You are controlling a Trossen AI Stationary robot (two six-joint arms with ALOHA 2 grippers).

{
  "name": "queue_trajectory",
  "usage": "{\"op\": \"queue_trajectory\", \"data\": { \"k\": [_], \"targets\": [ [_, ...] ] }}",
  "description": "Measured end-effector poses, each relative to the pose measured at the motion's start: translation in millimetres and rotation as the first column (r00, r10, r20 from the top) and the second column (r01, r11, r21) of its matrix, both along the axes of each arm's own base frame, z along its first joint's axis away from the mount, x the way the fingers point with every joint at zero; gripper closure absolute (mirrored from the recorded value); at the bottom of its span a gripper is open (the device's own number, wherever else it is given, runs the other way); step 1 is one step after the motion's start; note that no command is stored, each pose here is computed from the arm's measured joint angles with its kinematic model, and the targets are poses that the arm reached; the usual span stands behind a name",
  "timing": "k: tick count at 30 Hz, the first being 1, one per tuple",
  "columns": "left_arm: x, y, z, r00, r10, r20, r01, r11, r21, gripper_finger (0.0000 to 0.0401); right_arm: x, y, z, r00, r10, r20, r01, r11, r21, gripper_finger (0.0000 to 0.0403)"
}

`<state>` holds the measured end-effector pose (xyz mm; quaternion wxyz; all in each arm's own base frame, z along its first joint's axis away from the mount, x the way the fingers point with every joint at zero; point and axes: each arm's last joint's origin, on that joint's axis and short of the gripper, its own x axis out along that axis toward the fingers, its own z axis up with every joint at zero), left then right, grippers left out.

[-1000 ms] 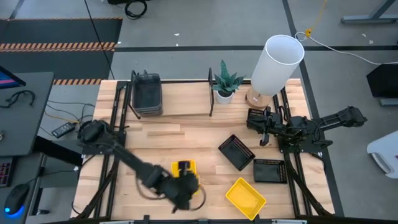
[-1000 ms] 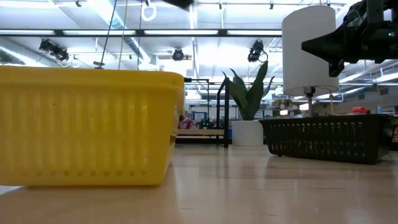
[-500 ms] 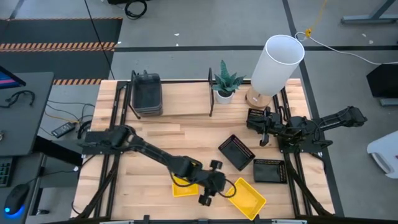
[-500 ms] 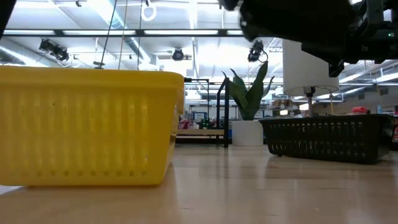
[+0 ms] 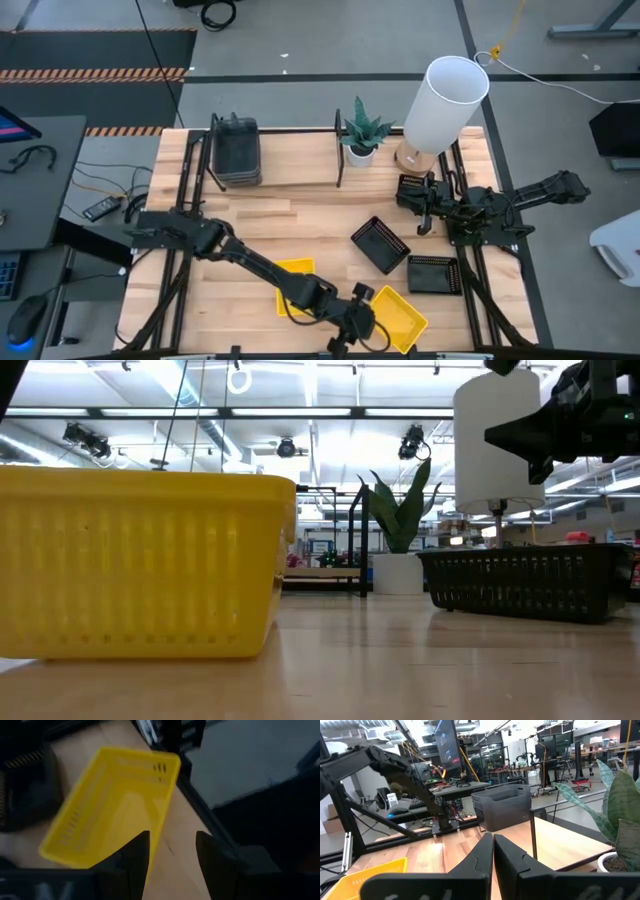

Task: Stack baskets on shelf by color
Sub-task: Stack the right yellow bin on the left yellow bin

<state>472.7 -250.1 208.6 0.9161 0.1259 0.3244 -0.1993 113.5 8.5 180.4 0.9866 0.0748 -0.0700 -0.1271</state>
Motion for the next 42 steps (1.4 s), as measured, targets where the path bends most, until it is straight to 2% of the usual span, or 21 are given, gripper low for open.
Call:
{"op": "queue_trajectory", "data": {
  "k": [7,18,21,29,35,42],
  "targets": [
    [13.5,-9.1,-7.3,0.992,-0.008,0.125,0.011,1.0,-0.029,0.0232,0.1,0.0,0.0,1.0,0.0,-0.001,0.0,1.0,0.0,0.0384],
    [18.3,-13.7,-37.4,0.992,-0.065,0.11,0.063,0.998,0.024,0.0232,0.2,0.0,-0.4,1.0,0.0,-0.004,0.0,1.0,-0.001,0.0384],
    [17.0,-12.7,-46.8,0.994,-0.085,0.073,0.08,0.994,0.072,0.0232,0.2,0.0,-0.2,1.0,-0.001,-0.003,0.001,1.0,0.0,0.0384],
    [20.9,-8.5,-56.7,0.991,-0.09,0.094,0.074,0.983,0.167,0.0237,0.4,0.0,-0.4,1.0,-0.004,-0.006,0.004,1.0,-0.001,0.0384],
    [20.4,-8.5,-59.2,0.991,-0.106,0.079,0.091,0.981,0.172,0.0283,0.4,0.0,-0.5,1.0,-0.003,-0.005,0.003,1.0,-0.001,0.0384],
    [20.2,-7.0,-60.4,0.988,-0.143,0.053,0.134,0.98,0.145,0.038,0.4,0.0,-0.6,1.0,-0.004,-0.006,0.004,1.0,-0.001,0.0384]
  ]
}}
